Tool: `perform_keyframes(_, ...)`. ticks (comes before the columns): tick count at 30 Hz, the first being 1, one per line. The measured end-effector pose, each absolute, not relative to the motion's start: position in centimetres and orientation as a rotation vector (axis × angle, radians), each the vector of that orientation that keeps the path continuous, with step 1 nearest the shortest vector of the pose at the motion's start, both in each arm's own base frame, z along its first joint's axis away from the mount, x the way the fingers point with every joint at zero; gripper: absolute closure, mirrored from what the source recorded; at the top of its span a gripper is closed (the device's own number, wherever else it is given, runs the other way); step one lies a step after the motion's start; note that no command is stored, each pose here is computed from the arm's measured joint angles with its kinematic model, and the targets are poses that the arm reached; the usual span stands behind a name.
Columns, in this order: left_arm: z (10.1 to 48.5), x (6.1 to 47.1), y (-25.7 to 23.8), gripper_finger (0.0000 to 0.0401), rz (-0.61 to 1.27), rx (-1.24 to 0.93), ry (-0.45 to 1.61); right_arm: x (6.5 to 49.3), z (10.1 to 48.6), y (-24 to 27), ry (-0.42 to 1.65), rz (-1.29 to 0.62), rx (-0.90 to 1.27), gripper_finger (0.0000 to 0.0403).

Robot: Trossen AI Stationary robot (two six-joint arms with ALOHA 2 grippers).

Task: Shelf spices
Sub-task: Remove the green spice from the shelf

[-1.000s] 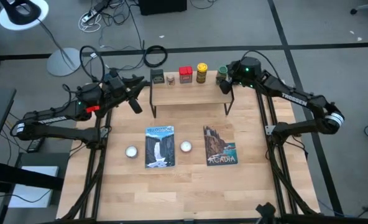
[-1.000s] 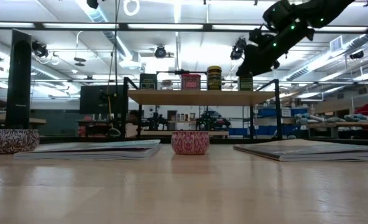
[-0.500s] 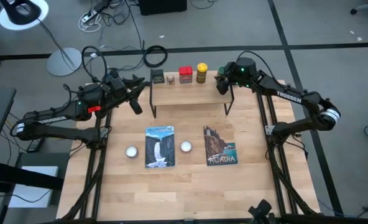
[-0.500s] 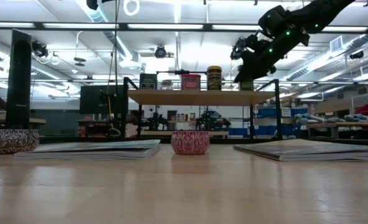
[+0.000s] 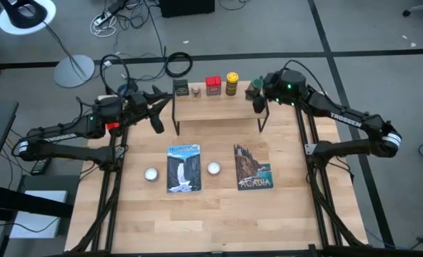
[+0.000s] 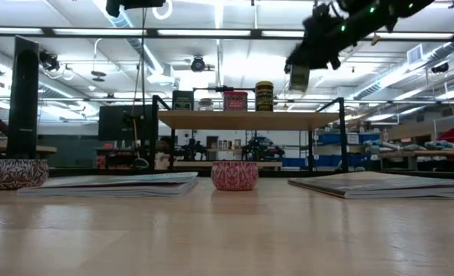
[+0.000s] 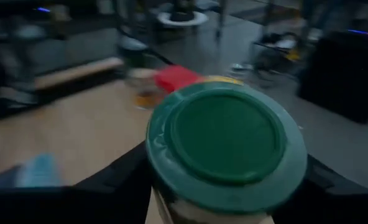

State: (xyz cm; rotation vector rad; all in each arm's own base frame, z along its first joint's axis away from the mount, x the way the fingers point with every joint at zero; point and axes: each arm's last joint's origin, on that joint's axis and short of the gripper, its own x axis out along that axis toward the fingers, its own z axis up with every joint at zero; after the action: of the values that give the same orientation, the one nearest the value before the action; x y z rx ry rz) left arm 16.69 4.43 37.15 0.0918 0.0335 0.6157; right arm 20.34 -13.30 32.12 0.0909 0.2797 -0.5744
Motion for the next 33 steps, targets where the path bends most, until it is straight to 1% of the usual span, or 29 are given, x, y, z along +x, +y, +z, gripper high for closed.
perform_keyframes(1,37.1,16.7,4.4,0.0304,0.615,0.093,0.043,20.6,32.4,-12.4,0.267,-0.543,0.095,0.0184)
perform_keyframes(2,37.0,16.7,4.4,0.0304,0.615,0.094,0.053,20.8,32.6,-11.6,0.257,-0.516,0.094,0.0222)
perform_keyframes(4,36.8,16.7,4.4,0.0304,0.614,0.095,0.068,21.4,32.9,-9.9,0.242,-0.464,0.095,0.0207)
perform_keyframes(10,36.5,16.7,4.4,0.0304,0.613,0.099,0.099,23.7,32.2,-5.1,0.266,-0.35,0.101,0.0208)
perform_keyframes(14,36.5,16.7,4.4,0.0304,0.613,0.098,0.098,25.7,30.6,-2.6,0.331,-0.266,0.126,0.0208)
perform_keyframes(17,36.5,16.7,4.4,0.0304,0.613,0.098,0.098,27.4,28.7,-1.3,0.404,-0.222,0.126,0.0208)
perform_keyframes(21,36.6,16.7,4.4,0.0304,0.613,0.083,0.091,29.7,25.6,-0.7,0.5,-0.205,0.113,0.0208)
perform_keyframes(25,36.5,16.8,4.4,0.0304,0.591,0.072,0.092,31.6,22.3,-1.1,0.59,-0.19,0.093,0.0208)
perform_keyframes(29,36.4,16.8,4.4,0.0304,0.582,0.056,0.099,33.4,19.9,-1.8,0.59,-0.145,0.112,0.0208)
perform_keyframes(33,36.4,16.8,4.4,0.0304,0.581,0.052,0.1,34.2,18.2,-2.6,0.6,-0.153,0.095,0.0208)
